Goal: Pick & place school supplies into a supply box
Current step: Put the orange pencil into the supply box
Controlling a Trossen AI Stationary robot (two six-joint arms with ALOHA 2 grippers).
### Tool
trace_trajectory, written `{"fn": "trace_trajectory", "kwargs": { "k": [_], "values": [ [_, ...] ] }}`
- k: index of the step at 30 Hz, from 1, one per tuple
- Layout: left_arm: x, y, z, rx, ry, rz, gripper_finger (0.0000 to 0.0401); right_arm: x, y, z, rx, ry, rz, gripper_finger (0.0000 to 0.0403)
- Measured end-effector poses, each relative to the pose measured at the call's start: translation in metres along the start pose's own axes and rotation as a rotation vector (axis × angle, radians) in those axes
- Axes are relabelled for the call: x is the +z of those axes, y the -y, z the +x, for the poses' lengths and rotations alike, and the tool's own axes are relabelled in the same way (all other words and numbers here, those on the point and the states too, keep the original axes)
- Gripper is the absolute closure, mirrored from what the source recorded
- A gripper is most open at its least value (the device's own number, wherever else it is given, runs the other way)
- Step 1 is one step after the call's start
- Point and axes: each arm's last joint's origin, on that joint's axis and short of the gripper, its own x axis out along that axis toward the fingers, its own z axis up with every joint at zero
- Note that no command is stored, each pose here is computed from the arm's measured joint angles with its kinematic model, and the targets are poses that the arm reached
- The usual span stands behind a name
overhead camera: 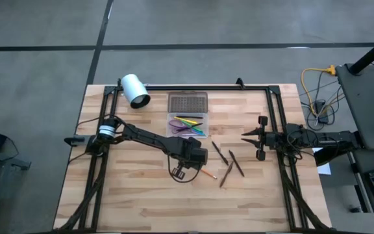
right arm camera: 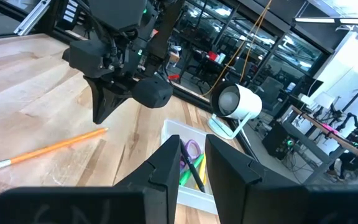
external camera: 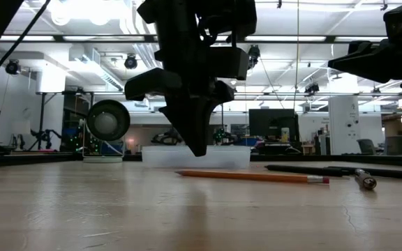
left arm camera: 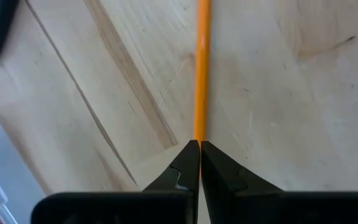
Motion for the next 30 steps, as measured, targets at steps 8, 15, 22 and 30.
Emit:
{"fn": "trace_trajectory", "kwargs": {
  "k": [8, 15, 22, 30],
  "values": [
    [0.000, 0.000, 0.000, -0.001, 0.000, -0.022, 0.0401, 0.000, 0.000, 0.000, 0.000, 0.000, 0.000, 0.0335],
    [-0.001, 0.001, 0.000, -0.005, -0.010, -0.048, 0.0401, 0.000, 0.000, 0.000, 0.000, 0.000, 0.000, 0.0335],
    [-0.013, 0.005, 0.000, -0.046, -0.129, -0.041, 0.0390, 0.000, 0.000, 0.000, 0.000, 0.000, 0.000, 0.0335],
    [-0.017, 0.003, 0.002, -0.050, -0.150, -0.025, 0.0329, 0.000, 0.000, 0.000, 0.000, 0.000, 0.000, 0.0335]
  ]
}}
